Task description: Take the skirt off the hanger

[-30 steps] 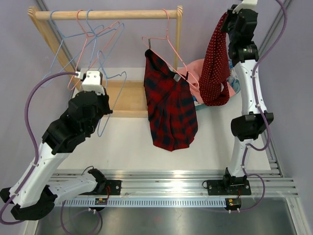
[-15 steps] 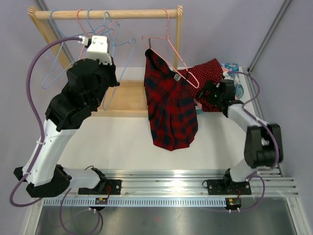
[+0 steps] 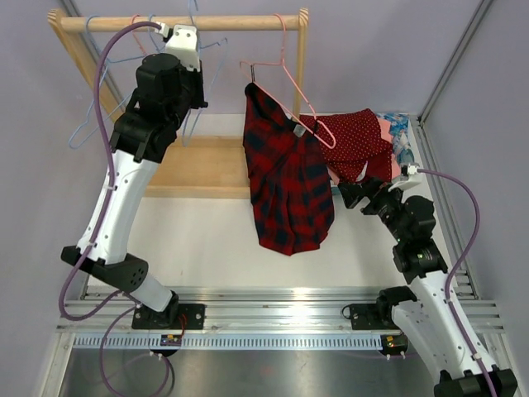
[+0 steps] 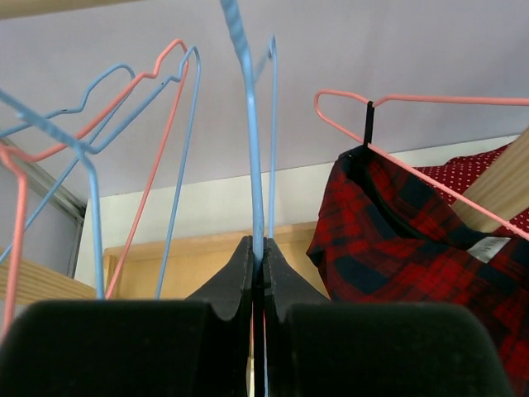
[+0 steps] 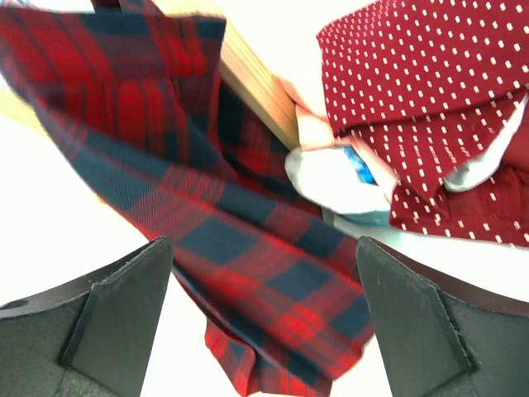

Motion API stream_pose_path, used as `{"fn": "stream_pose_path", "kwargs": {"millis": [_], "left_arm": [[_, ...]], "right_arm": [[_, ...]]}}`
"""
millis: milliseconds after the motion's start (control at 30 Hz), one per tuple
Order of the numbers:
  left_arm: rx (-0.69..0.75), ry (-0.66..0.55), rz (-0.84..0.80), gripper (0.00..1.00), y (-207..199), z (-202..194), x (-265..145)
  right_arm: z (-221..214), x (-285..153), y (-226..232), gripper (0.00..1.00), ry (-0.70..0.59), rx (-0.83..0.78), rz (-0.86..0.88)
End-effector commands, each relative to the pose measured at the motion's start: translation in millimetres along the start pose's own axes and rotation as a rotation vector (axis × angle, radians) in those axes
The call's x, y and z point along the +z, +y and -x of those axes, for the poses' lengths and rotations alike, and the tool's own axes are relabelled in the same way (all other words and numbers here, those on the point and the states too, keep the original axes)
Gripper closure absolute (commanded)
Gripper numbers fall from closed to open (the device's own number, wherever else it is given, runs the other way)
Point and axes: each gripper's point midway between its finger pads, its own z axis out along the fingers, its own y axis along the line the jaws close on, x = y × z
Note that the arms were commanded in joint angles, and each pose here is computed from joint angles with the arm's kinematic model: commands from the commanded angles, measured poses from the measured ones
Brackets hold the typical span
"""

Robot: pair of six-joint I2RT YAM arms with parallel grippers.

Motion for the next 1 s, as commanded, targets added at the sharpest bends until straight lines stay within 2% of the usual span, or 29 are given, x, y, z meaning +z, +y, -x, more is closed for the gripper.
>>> {"fn": "stream_pose_path", "kwargs": {"millis": [0,167,200,367,400,467,533,567,667,833,967], "left_arm": [[-0.014,-0.108,-0.061,1.00,-8,36,10],[-0.053,-0.039,-0.061,1.00,-11,19,15],[-0.063,-0.048,-0.063,0.91,-10,19,11],[-0.088,-0.061,-0.059,0.72,-5,7,-11],[-0.093,-0.062,-0.058,0.65,-3,8,-17],[-0.101,-0.049,-0.061,0.61,-3,7,-25],[-0.091,-0.068,-0.090,0.54,-13,15,-37],[-0.073,-0.078,-0.100,0.48,-20,19,-41],[-0.018,-0.092,-0.113,0.40,-54,28,-52],[-0.043,-0.112,-0.184,0.35,-107,49,-45],[-0.051,-0.135,-0.218,0.31,-140,48,-31]], "right_arm": [[-8,-14,2,0.01,0.052,-0.031,-0.002],[1,-23,13,0.01,0.016,-0.014,0.030],[3,-23,15,0.00,0.016,-0.015,0.033],[3,-21,14,0.01,0.030,-0.024,0.027],[2,-21,13,0.01,0.031,-0.023,0.024],[1,-21,14,0.01,0.034,-0.021,0.029],[-2,-21,12,0.01,0.040,-0.012,0.026],[-3,-21,14,0.01,0.041,-0.010,0.034],[-5,-22,13,0.01,0.044,0.000,0.036],[-3,-27,15,0.01,0.039,-0.010,0.036],[1,-34,12,0.01,0.037,-0.029,0.005]]}}
